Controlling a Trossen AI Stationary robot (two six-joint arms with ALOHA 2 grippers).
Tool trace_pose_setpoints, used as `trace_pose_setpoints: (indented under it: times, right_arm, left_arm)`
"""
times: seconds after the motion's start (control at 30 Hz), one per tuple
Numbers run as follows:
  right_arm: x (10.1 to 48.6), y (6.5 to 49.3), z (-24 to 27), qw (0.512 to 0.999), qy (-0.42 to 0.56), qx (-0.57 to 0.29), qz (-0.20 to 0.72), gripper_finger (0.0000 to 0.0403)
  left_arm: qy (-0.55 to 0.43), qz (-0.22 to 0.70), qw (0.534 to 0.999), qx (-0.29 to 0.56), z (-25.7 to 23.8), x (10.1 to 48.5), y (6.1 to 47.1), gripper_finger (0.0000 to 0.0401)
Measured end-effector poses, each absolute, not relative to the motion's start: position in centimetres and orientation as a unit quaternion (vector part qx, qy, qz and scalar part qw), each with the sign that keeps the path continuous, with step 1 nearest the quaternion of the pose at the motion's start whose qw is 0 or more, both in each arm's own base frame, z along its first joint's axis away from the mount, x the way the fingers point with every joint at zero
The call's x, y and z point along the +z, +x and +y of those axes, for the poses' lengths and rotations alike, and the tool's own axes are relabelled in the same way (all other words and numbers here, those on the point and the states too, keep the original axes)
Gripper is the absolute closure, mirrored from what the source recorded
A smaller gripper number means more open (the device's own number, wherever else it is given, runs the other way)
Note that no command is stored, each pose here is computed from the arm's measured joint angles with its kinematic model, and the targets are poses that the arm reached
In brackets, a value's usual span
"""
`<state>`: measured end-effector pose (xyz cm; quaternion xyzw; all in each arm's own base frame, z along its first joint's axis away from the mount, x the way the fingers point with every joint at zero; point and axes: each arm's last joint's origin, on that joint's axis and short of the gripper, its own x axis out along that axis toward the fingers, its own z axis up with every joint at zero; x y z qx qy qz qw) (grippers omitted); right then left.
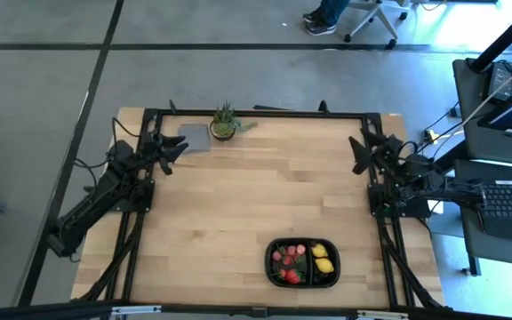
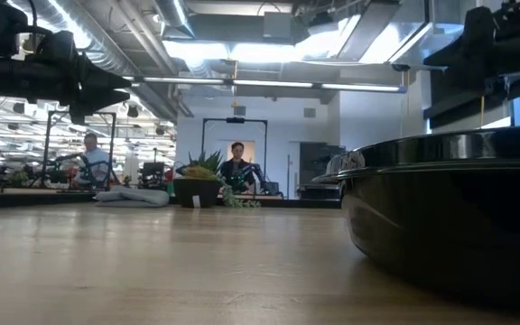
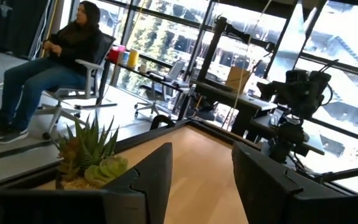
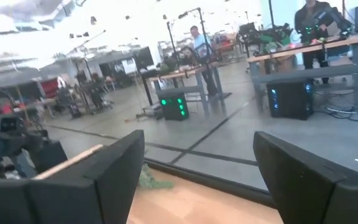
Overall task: Pick and placing Produce into tupperware
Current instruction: Return to Home Position
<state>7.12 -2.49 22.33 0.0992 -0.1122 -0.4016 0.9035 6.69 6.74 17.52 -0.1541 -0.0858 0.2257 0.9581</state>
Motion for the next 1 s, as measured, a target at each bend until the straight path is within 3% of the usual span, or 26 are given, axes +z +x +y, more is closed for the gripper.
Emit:
trace_pose_setpoints:
  times: [0.37,0.7,1.0]
  right_arm:
    - [19.9,8.3,-2.4,0.906,0.106,-0.359,-0.199,0.01]
    - [21.0,7.8,-2.3,0.9,0.094,-0.345,-0.25,0.01]
    - [20.3,8.4,-2.0,0.933,0.057,-0.294,-0.201,0.01]
  left_arm:
    - [-0.145,-0.083,0.959,0.23,6.8,17.5,6.7,0.0254]
    - [-0.136,-0.081,0.956,0.245,6.8,17.4,6.7,0.0241]
    - [-0.114,-0.063,0.957,0.261,6.9,17.2,6.6,0.0248]
